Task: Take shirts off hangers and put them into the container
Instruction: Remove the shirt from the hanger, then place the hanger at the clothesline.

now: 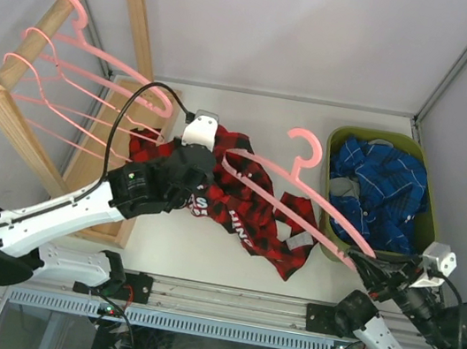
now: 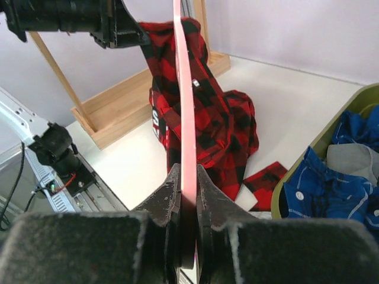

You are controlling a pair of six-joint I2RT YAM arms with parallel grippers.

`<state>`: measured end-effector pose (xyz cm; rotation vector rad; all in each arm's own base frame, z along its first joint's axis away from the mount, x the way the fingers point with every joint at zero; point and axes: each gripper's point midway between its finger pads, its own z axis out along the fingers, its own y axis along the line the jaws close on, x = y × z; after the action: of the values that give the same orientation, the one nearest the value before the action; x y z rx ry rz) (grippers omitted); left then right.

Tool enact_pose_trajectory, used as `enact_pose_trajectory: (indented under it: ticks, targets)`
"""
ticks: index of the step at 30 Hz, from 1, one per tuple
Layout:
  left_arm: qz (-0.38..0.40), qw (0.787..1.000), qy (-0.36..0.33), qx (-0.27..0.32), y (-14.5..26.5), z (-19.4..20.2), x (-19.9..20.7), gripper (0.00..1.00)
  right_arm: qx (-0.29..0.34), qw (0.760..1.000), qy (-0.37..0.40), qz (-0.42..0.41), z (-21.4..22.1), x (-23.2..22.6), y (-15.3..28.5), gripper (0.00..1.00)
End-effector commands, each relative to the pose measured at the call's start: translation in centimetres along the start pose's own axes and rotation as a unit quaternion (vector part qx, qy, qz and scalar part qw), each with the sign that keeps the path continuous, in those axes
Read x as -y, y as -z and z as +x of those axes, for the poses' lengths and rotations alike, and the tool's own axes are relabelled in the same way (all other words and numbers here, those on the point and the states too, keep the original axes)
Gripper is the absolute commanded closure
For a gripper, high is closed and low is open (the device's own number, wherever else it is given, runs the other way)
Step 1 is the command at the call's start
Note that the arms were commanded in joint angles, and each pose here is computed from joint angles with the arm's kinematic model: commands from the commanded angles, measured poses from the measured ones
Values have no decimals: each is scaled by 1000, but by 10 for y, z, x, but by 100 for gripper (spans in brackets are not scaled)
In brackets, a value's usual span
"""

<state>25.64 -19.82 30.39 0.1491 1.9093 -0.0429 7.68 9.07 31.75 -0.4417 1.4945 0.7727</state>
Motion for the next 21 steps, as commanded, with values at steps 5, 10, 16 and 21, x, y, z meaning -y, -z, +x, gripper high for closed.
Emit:
enact_pose_trajectory:
  ticks: [5,10,16,21]
  targets:
    - [-9,999,41,31,8,-23,-11,100,99,995,-11,16,-45,13,36,100]
    - [22,999,34,28,8,-24,0,100,103,994,-33,23,-50,22,36,100]
    - [180,983,-20,-2,18,-1,51,100,122,987,-24,101,-53,49,23,100]
    - [315,946,-65,-29,41,26,91,98,101,989,-7,107,-48,46,-21,100]
